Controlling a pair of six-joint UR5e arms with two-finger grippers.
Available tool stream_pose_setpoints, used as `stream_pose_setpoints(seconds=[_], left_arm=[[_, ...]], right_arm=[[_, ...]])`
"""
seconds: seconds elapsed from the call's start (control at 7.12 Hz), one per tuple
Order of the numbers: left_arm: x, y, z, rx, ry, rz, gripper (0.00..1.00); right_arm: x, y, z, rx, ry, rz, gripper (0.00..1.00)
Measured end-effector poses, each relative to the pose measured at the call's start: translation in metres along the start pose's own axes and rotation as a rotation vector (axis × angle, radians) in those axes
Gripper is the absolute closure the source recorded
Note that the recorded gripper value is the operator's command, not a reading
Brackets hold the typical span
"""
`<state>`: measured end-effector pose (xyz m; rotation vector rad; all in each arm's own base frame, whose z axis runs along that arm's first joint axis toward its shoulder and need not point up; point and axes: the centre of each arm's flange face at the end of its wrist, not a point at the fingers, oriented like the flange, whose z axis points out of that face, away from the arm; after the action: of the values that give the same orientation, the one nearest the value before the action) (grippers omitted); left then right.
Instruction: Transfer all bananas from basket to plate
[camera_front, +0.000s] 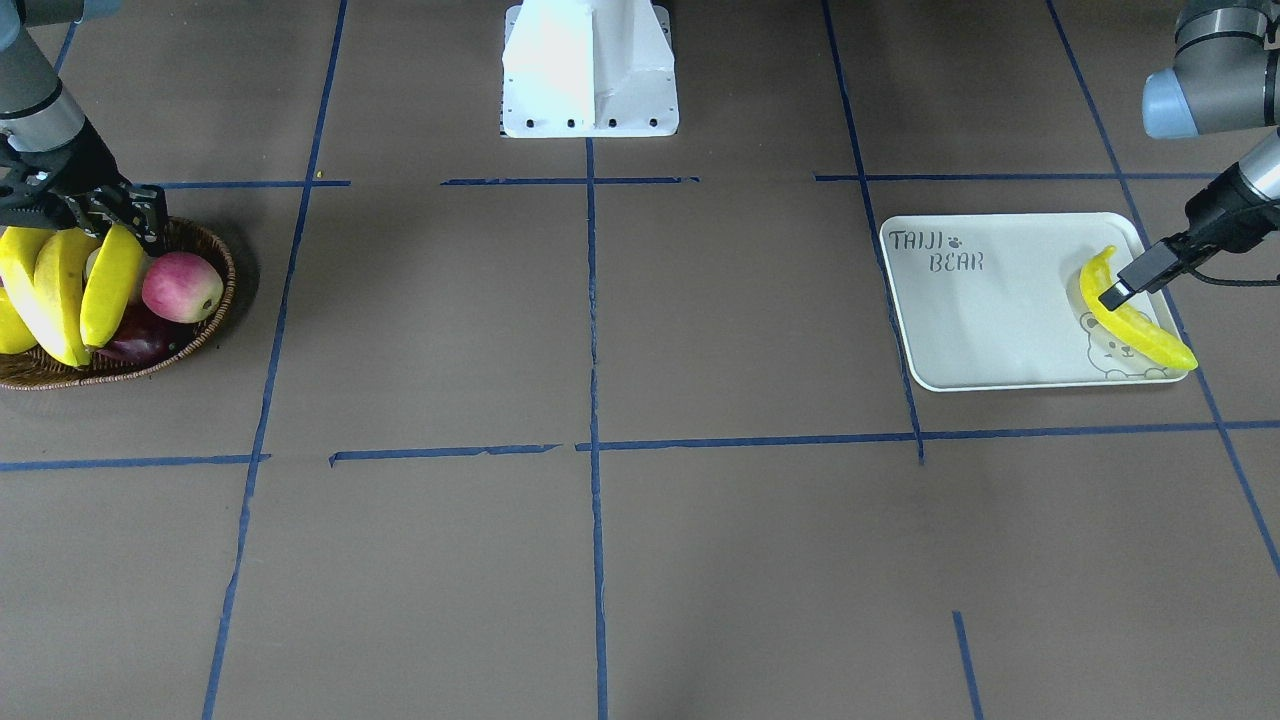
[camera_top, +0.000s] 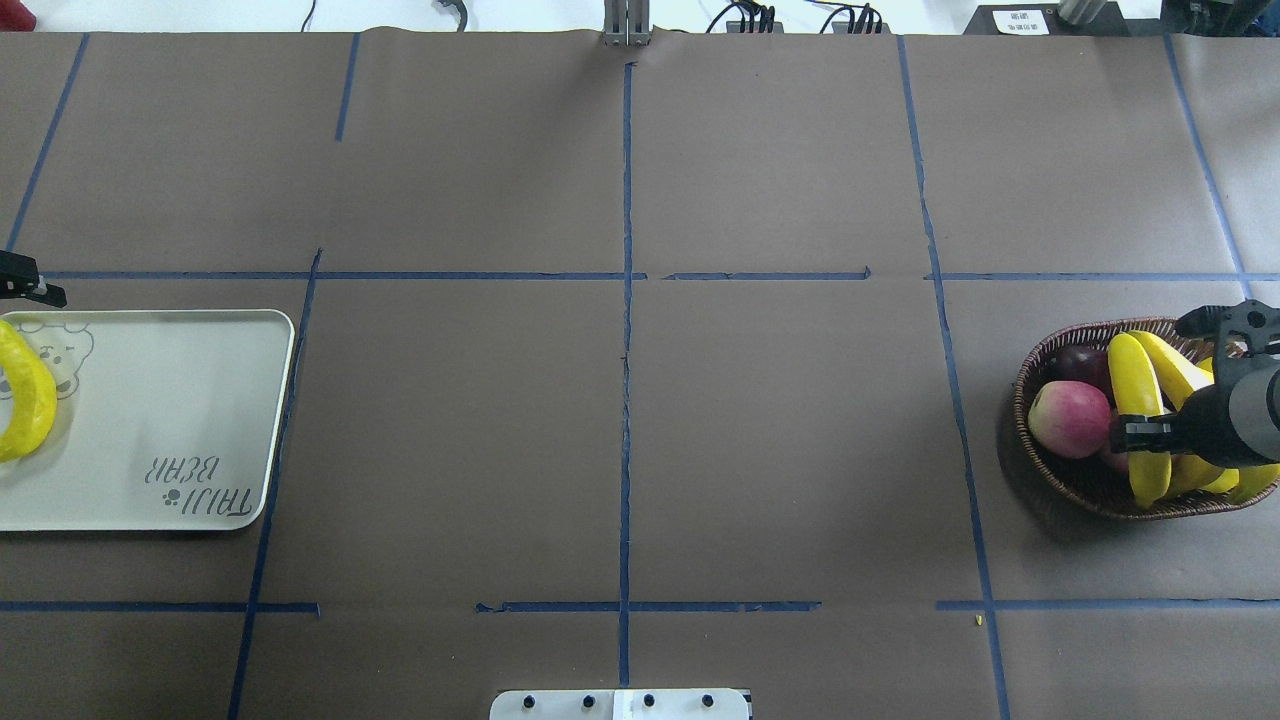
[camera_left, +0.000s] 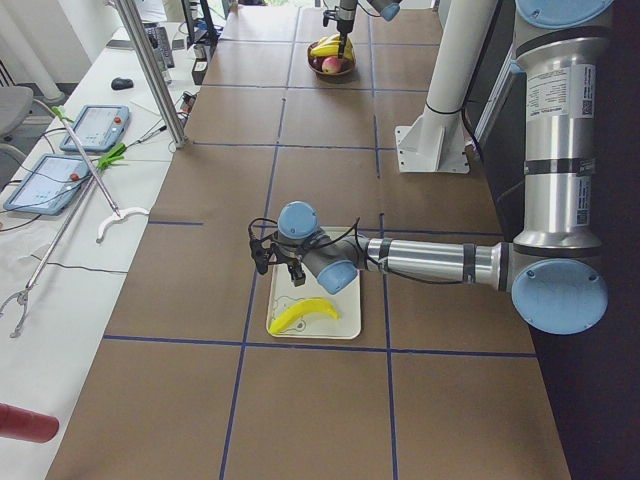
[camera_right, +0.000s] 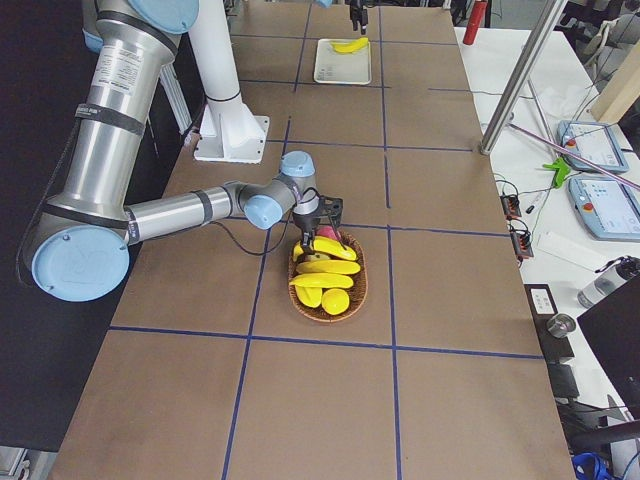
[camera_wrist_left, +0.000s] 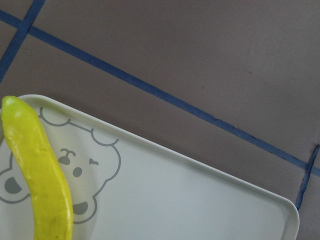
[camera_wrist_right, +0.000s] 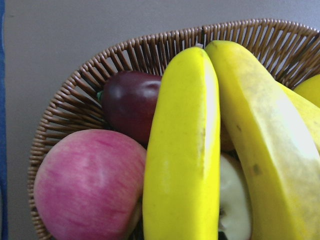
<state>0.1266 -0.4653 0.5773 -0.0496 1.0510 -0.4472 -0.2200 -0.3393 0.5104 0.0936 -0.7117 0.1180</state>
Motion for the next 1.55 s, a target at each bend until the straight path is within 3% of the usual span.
stream_pose_setpoints(seconds=[0.56,0.84,1.12,1.55], left_arm=[[0.009,0.006,-0.005,0.020,0.070,0.076,0.00],[0.033,0.021,-0.002,0.014,0.148,0.181,0.00],[0.074,0.032,0.004,-0.008,0.215,0.217,0.00],[0.164,0.060,0.012,-0.085,0.304,0.114,0.00]], right_arm=[[-0.016,-0.017,-0.080,-0.007,-0.194,0.024,0.86],[-0.038,-0.029,-0.091,0.025,-0.308,-0.037,0.86],[-0.059,-0.042,-0.074,0.068,-0.490,-0.124,0.88],[-0.141,-0.044,-0.079,0.047,-0.730,-0.038,0.94]])
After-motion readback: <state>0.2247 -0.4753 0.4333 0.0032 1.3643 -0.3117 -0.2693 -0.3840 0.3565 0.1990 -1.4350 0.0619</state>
